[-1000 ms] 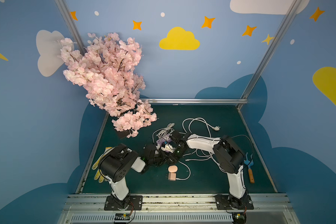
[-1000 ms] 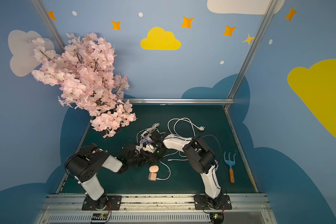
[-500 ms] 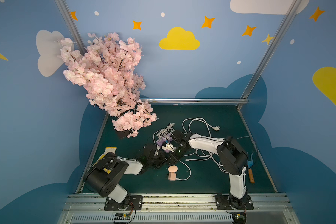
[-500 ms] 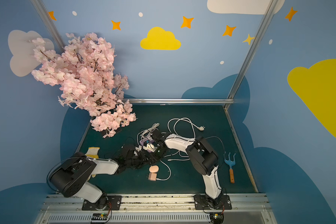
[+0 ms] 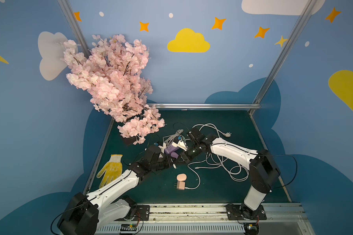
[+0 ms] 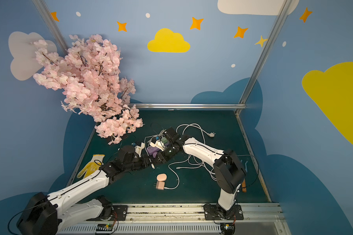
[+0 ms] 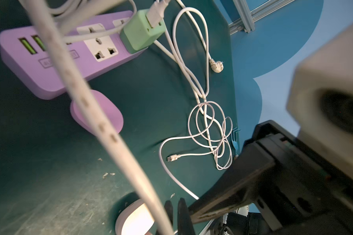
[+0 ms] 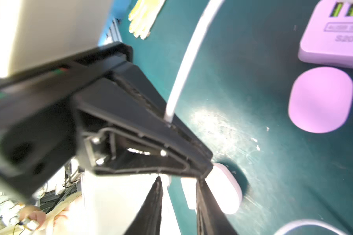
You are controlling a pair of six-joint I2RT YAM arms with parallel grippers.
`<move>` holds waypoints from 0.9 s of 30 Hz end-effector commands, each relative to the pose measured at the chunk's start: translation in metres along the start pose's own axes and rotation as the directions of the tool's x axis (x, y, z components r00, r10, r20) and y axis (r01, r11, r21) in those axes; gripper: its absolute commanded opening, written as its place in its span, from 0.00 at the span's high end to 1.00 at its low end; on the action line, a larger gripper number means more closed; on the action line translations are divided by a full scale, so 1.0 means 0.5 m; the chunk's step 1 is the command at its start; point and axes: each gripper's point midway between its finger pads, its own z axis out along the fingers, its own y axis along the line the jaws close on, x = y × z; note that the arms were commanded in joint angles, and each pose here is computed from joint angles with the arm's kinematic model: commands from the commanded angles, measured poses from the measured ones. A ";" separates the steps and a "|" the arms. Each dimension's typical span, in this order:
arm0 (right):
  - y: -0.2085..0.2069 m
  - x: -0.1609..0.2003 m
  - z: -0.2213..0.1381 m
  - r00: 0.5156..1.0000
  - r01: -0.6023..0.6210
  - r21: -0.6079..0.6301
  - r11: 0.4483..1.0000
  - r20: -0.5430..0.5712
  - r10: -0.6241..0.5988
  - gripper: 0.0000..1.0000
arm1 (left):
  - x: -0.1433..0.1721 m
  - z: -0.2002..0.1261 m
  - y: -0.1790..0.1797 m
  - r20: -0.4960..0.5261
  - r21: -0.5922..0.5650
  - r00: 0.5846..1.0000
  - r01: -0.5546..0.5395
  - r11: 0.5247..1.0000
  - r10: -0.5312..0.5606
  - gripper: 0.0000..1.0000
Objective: Charge the bluetooth headset
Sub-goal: Pick up the charging cable from the center of the board.
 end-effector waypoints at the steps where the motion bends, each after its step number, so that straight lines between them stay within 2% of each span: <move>1: 0.048 -0.042 -0.023 0.996 0.033 -0.081 0.996 0.087 -0.026 0.73 | 0.013 -0.007 -0.004 -0.035 -0.018 0.999 -0.040 0.999 0.039 0.96; 8: 0.053 -0.040 -0.019 0.995 0.012 -0.109 0.994 0.102 -0.001 0.74 | 0.005 -0.006 -0.027 -0.034 0.021 0.998 -0.058 0.998 0.059 0.97; 11: 0.039 -0.047 -0.036 0.993 -0.022 -0.093 0.995 0.117 0.033 0.72 | 0.010 -0.011 -0.051 -0.051 0.078 0.992 -0.110 0.991 0.114 0.97; 14: 0.025 -0.058 -0.043 0.990 -0.066 -0.072 0.995 0.119 0.074 0.66 | 0.016 -0.022 -0.079 -0.066 0.139 0.982 -0.168 0.976 0.178 0.97; 18: 0.021 -0.086 -0.054 0.981 -0.097 -0.071 0.993 0.161 0.107 0.60 | 0.020 -0.039 -0.095 -0.068 0.159 0.970 -0.221 0.962 0.234 0.96; 23: 0.018 -0.129 -0.069 0.962 -0.153 -0.074 0.985 0.219 0.166 0.58 | 0.028 -0.051 -0.101 -0.069 0.176 0.961 -0.254 0.951 0.269 0.97; 27: 0.029 -0.157 -0.061 0.953 -0.174 -0.149 0.973 0.222 0.205 0.58 | 0.030 -0.054 -0.101 -0.073 0.173 0.955 -0.272 0.946 0.288 0.97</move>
